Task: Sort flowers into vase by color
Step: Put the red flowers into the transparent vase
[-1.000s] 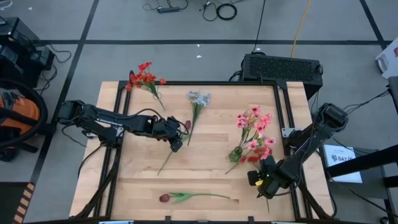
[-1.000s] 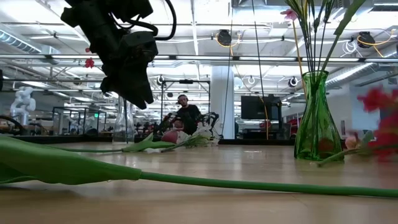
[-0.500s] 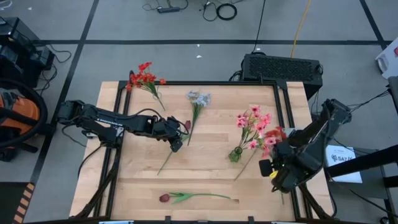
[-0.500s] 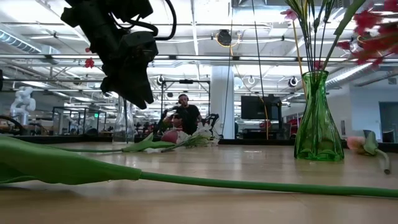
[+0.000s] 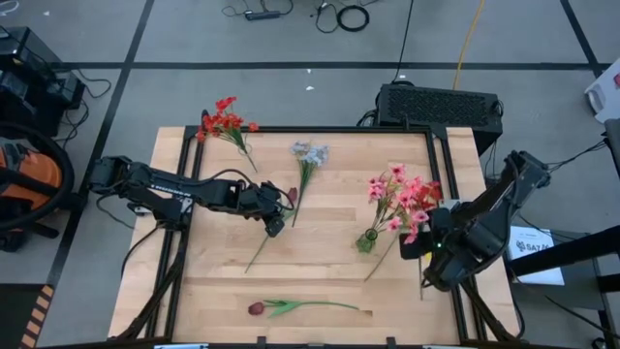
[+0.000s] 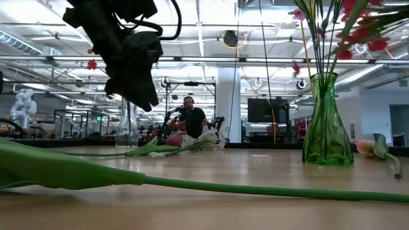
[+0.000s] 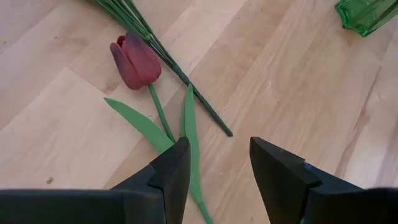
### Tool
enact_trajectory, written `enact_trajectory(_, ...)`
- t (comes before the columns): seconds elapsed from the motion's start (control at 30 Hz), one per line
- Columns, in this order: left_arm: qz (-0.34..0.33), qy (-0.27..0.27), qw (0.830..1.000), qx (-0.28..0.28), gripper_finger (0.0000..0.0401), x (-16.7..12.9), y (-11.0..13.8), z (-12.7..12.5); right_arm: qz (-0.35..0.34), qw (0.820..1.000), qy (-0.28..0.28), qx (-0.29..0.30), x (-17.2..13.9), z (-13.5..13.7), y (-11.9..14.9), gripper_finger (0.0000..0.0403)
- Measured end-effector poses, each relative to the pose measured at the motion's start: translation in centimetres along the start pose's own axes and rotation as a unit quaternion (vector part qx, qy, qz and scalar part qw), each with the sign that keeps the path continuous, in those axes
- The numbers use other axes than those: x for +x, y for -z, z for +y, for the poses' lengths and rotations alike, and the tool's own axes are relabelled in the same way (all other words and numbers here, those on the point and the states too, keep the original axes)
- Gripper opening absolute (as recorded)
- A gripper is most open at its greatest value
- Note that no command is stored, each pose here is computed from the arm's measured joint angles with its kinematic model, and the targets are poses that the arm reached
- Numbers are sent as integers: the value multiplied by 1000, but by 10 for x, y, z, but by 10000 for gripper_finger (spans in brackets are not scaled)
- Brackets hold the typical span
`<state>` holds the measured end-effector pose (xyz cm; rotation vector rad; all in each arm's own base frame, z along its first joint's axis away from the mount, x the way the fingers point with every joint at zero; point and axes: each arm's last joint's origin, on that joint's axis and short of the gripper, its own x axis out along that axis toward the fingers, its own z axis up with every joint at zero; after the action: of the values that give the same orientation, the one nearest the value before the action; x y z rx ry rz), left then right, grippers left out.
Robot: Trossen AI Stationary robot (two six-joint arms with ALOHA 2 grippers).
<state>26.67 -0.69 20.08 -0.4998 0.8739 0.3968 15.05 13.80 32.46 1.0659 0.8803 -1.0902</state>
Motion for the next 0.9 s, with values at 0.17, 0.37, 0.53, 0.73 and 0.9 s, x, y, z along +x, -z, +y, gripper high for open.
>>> enact_trajectory(0.17, 0, 0, 1000, 0, 171, 0, 0, 0, -19, 999, -33, 8, -5, -1, -10, 2)
enact_trajectory(0.37, 0, 1, 1000, 1, 171, 0, 0, 0, -43, 995, -85, 15, -14, -8, -24, 2)
enact_trajectory(0.53, 1, 1, 1000, 1, 171, 0, 0, 0, -79, 986, -143, 21, -23, -14, -37, 2)
enact_trajectory(0.73, 5, 7, 1000, 26, 171, 0, 0, 0, -111, 973, -200, 24, -33, -23, -53, 3)
enact_trajectory(0.9, 5, 7, 999, 32, 171, 0, 0, 0, -112, 965, -236, 17, -41, -28, -63, 3)
